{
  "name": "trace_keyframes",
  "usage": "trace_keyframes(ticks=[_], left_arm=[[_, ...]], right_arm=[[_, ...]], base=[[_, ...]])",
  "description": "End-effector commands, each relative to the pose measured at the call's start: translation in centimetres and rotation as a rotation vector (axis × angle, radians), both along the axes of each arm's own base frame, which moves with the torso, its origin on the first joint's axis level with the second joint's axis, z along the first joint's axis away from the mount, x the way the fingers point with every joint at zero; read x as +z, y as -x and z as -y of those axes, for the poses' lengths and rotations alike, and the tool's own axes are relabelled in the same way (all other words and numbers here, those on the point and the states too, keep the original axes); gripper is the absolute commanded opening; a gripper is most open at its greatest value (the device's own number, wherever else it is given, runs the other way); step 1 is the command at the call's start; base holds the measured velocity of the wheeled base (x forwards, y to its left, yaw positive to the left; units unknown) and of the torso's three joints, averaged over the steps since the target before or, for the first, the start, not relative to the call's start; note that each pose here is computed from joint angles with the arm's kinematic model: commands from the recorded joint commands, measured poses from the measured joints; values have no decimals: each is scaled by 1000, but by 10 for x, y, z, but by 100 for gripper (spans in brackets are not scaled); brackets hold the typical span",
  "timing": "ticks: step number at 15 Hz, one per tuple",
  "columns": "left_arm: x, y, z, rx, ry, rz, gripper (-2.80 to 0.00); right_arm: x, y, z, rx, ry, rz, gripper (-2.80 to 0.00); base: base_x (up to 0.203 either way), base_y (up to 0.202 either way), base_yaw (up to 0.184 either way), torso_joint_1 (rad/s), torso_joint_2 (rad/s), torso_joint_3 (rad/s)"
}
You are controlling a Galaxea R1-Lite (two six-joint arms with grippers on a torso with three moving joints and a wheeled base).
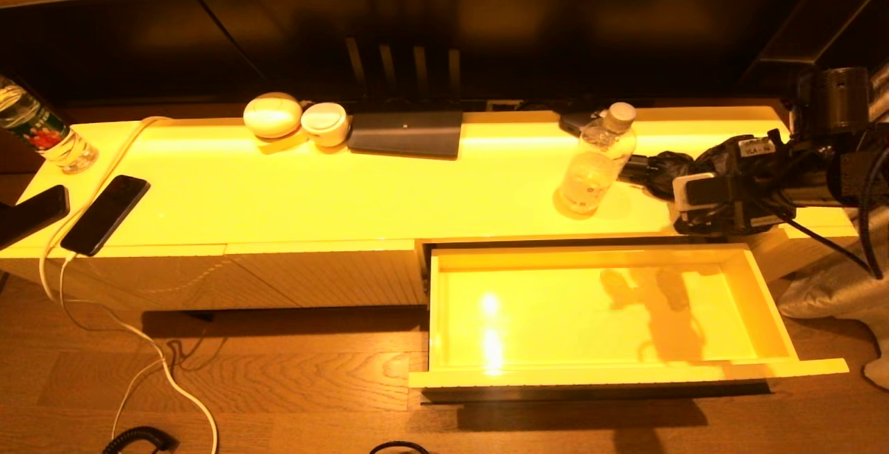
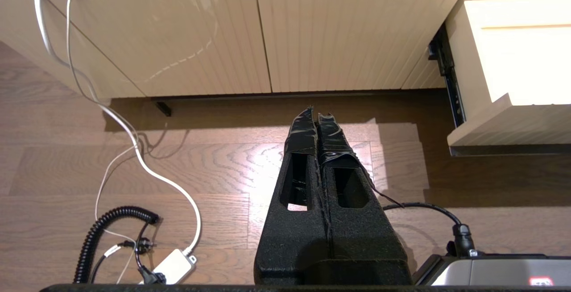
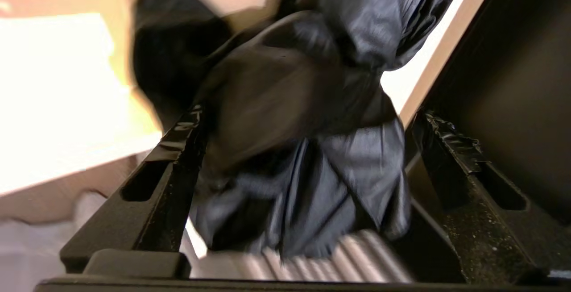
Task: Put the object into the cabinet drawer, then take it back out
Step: Put the umbrella in the drawer
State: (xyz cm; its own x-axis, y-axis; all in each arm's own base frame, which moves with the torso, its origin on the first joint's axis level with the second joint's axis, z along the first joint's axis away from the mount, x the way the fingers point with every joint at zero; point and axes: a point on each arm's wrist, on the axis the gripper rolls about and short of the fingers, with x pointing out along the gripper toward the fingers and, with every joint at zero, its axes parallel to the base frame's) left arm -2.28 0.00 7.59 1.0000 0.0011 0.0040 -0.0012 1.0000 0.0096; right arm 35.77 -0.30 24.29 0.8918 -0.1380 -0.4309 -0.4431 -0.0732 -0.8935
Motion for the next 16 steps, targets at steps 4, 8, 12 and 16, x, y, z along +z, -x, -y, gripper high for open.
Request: trace_keyframes(ticks=[4, 8, 12, 16], left_arm=[[0, 0, 0, 0, 0, -1, -280], [0, 0, 0, 0, 0, -1, -280], [0, 0, 0, 0, 0, -1, -280], [0, 0, 0, 0, 0, -1, -280]], right_arm=[[-11, -37, -1, -39, -80, 21, 0], [-6, -51, -3, -82, -160, 71, 0], [-5, -53, -2, -90, -161, 77, 0], [-6, -54, -2, -109, -173, 77, 0]], base=[[0, 0, 0, 0, 0, 0], [0, 0, 0, 0, 0, 0], [0, 0, 0, 0, 0, 0], [0, 0, 0, 0, 0, 0]])
